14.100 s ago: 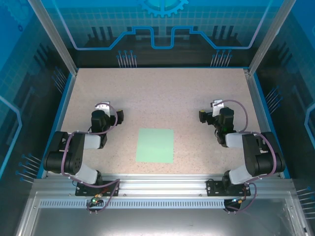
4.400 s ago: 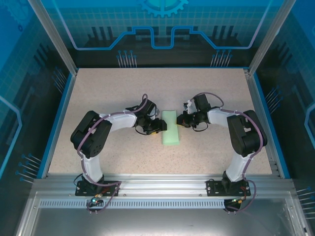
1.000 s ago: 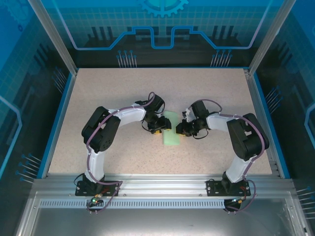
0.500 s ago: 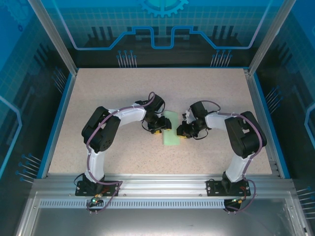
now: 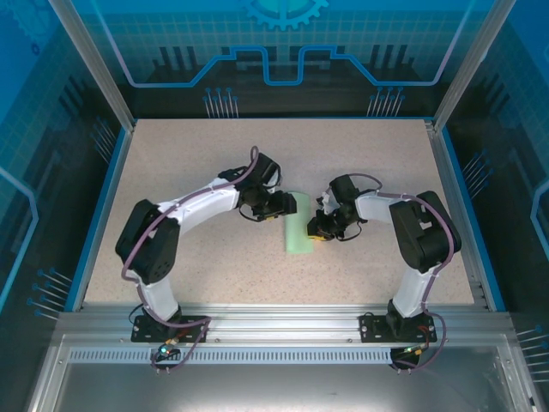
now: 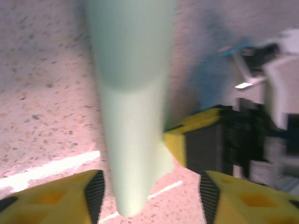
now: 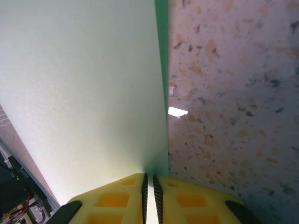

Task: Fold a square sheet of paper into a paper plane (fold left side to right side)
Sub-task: First fold the square sheet of paper in half at the center of the table.

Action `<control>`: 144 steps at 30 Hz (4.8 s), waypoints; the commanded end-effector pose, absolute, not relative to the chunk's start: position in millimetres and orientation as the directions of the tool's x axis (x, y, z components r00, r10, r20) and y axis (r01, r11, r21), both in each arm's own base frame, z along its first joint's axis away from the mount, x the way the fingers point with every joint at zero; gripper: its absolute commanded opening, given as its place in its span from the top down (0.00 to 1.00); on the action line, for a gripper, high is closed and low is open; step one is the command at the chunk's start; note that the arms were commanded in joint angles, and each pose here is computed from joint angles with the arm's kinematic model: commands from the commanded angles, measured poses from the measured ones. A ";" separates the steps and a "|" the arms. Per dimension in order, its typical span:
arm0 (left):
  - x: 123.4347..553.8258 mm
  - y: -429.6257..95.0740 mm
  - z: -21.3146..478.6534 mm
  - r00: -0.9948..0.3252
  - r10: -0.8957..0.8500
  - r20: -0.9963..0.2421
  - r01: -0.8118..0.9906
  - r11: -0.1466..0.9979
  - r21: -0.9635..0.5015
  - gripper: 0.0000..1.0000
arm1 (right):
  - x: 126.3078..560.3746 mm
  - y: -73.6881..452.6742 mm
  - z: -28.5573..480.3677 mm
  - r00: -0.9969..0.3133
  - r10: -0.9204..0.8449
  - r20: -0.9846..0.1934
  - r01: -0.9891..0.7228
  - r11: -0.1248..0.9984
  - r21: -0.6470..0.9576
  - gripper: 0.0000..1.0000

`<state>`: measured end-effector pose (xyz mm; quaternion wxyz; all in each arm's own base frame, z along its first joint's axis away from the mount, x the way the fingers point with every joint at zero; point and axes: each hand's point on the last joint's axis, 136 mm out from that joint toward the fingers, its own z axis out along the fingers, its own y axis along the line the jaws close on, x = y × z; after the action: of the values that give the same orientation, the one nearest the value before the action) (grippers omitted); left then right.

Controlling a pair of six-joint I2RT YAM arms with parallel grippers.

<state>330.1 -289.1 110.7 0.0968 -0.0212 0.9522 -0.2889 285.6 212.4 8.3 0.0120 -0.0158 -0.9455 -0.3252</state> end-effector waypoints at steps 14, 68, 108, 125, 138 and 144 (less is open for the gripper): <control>313.5 -338.7 61.7 -0.999 0.002 -0.032 0.022 0.774 -0.633 0.66 | 266.2 194.4 -29.2 -0.995 0.013 0.098 0.057 0.888 0.456 0.84; 314.8 -315.0 64.9 -0.995 0.036 -0.092 0.089 0.727 -0.681 0.68 | 256.5 193.1 -36.9 -0.992 -0.030 0.120 0.019 0.923 0.385 0.84; 330.9 -292.3 80.4 -0.992 0.012 -0.129 0.099 0.715 -0.692 0.63 | 255.7 192.2 -37.8 -0.991 -0.044 0.129 0.007 0.928 0.372 0.84; 369.3 -301.7 29.0 -0.995 0.018 -0.097 0.073 0.796 -0.600 0.64 | 250.6 189.2 -40.0 -0.989 -0.050 0.141 0.005 0.932 0.362 0.84; 380.9 -288.3 0.8 -0.998 -0.008 -0.063 0.029 0.825 -0.564 0.64 | 246.6 186.4 -41.7 -0.987 -0.055 0.151 0.002 0.936 0.352 0.84; 397.6 -277.1 0.5 -0.997 -0.035 -0.070 0.011 0.825 -0.566 0.63 | 243.2 184.5 -42.8 -0.986 -0.059 0.157 -0.001 0.938 0.348 0.84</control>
<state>378.1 -301.9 21.2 0.0301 0.0102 0.9438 -0.3290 284.1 212.3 5.6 0.0181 0.0142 -0.9626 -0.2701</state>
